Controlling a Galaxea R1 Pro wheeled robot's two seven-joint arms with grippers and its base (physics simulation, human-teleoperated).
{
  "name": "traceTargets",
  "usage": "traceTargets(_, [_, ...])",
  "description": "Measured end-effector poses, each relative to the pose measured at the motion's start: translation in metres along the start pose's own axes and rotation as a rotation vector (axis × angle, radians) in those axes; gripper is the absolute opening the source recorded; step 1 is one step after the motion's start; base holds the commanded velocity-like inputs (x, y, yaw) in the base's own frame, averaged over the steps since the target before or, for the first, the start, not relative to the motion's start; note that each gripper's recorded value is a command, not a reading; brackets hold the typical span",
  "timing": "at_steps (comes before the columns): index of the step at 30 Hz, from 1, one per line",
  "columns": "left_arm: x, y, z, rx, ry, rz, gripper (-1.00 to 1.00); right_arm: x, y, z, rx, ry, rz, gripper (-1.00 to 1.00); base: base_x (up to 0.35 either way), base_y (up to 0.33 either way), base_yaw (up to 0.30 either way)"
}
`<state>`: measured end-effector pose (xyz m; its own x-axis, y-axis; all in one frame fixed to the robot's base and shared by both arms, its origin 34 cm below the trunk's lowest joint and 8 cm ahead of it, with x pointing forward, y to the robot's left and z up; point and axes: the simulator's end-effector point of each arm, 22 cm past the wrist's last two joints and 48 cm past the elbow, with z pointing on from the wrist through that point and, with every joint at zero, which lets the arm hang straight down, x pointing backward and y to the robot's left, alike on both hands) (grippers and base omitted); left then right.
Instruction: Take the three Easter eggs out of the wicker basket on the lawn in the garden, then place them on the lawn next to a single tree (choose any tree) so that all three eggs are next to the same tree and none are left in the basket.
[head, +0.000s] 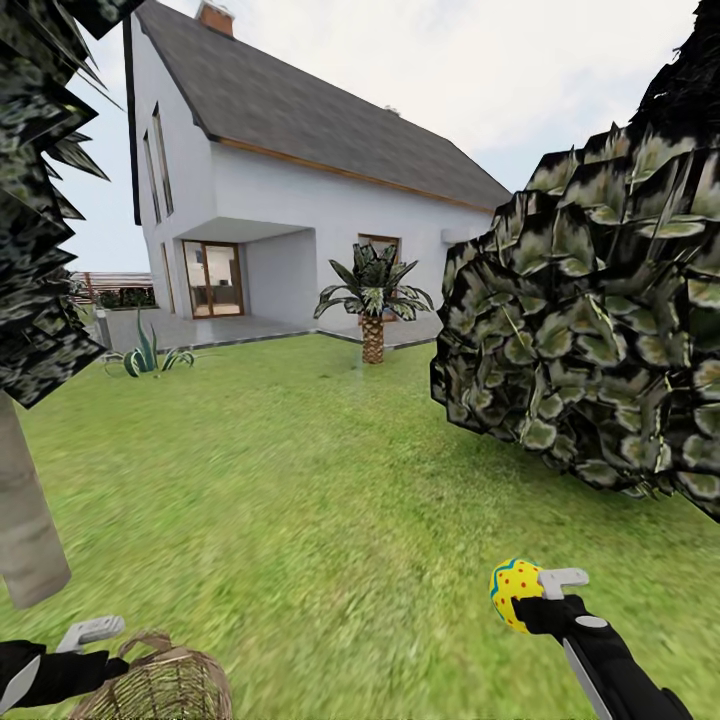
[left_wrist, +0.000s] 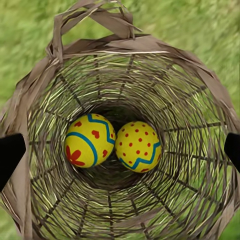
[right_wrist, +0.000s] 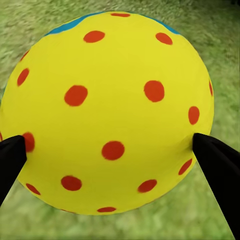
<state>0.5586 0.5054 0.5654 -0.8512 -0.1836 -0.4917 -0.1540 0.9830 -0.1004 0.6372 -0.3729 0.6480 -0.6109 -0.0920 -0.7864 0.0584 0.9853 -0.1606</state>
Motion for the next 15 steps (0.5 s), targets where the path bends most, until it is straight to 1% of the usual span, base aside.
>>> traceTargets(8, [0.010,-0.001,0.014,0.004,0.002,-0.002,1.00,0.013,0.002,0.008,-0.001,-0.003,-0.001,-1.00,0.000,0.000,0.000])
traceTargets(12, [0.016,-0.003,0.021,0.007,0.002,-0.001,1.00,0.014,0.012,0.010,-0.020,-0.021,-0.020,-1.00,0.000,0.000,0.000])
traceTargets(13, [0.017,-0.004,0.023,0.010,0.002,-0.001,1.00,0.012,0.010,0.010,-0.012,-0.030,-0.017,-1.00,0.000,0.000,0.000])
traceTargets(14, [0.018,-0.005,0.025,0.010,0.002,-0.001,1.00,-0.003,0.006,0.007,-0.001,-0.066,-0.011,-1.00,0.000,0.000,0.000])
traceTargets(15, [0.020,-0.004,0.026,0.010,0.002,-0.001,1.00,-0.009,0.003,0.005,0.005,-0.083,-0.003,-1.00,0.000,0.000,0.000])
